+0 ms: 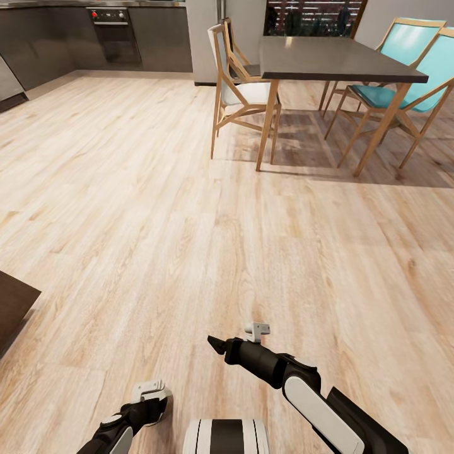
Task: Place each of the two pumpkins and all three candles from the living room inside a cabinet in the living room (use any cabinet), then make sure every cabinet is closed, and position the cauldron so it is next to a table in the living room.
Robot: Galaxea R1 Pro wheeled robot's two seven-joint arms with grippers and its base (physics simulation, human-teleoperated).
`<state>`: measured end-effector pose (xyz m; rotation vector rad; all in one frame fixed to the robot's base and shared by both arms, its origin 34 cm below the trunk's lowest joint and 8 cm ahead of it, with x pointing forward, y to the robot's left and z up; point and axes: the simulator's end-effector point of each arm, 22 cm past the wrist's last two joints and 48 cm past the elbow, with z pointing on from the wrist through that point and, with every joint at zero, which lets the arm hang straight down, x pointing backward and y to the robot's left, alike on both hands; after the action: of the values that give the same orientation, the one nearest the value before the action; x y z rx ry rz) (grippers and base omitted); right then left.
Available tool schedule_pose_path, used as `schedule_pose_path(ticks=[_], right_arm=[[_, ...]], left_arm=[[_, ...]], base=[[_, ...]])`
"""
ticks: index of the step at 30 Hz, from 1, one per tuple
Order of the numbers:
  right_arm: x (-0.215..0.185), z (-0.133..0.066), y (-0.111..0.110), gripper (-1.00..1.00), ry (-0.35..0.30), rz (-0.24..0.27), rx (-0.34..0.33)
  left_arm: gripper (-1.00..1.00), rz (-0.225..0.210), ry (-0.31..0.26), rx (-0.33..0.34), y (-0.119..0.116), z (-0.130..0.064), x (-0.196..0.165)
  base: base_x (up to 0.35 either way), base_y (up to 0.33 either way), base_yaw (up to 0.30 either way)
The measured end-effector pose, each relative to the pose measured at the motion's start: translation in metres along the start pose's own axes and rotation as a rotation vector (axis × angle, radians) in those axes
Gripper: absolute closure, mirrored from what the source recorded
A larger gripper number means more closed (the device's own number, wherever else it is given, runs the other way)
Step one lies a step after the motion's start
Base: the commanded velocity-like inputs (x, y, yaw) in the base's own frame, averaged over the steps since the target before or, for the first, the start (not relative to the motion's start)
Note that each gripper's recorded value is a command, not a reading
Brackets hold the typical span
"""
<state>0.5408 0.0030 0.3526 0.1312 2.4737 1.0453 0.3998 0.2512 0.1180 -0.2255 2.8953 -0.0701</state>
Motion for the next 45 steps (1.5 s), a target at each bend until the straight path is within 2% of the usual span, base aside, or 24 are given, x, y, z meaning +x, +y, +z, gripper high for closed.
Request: schedule_pose_path(ticks=[16,25,27,28,31,34,36,38,45], right_arm=[[-0.004,-0.003,0.004,-1.0,-0.008,-0.008,-0.002],[-0.016,-0.011,0.01,-1.0,-0.04,-0.024,0.002],[-0.019,-0.012,0.009,-1.0,-0.048,-0.025,0.006],[-0.02,-0.013,0.009,-1.0,-0.05,-0.026,0.009],[-0.022,-0.014,0.007,-1.0,-0.053,-0.026,0.013],[-0.025,-0.017,0.011,-1.0,-0.061,-0.034,0.011],[-0.028,-0.019,0.014,-1.0,-0.067,-0.04,0.009],[-0.03,-0.021,0.017,-1.0,-0.072,-0.045,0.006],[-0.036,-0.028,0.023,-1.0,-0.086,-0.063,0.011]], left_arm=[[1.0,0.001,-0.017,0.006,-0.002,-0.003,-0.008],[1.0,0.002,-0.075,0.015,-0.003,-0.016,-0.036],[1.0,0.012,-0.116,0.022,0.0,-0.025,-0.061],[1.0,0.024,-0.117,0.02,0.007,-0.031,-0.071],[1.0,0.039,-0.06,0.015,0.024,-0.05,-0.092],[1.0,0.013,-0.048,0.035,0.029,-0.091,-0.135],[1.0,0.001,-0.019,0.038,0.036,-0.116,-0.148],[1.0,-0.015,-0.019,0.027,0.045,-0.13,-0.156],[1.0,-0.037,-0.044,0.032,0.049,-0.147,-0.167]], base=[[0.0,0.0,0.0],[0.0,0.0,0.0],[0.0,0.0,0.0],[0.0,0.0,0.0],[0.0,0.0,0.0],[0.0,0.0,0.0],[0.0,0.0,0.0],[0.0,0.0,0.0],[0.0,0.0,0.0]])
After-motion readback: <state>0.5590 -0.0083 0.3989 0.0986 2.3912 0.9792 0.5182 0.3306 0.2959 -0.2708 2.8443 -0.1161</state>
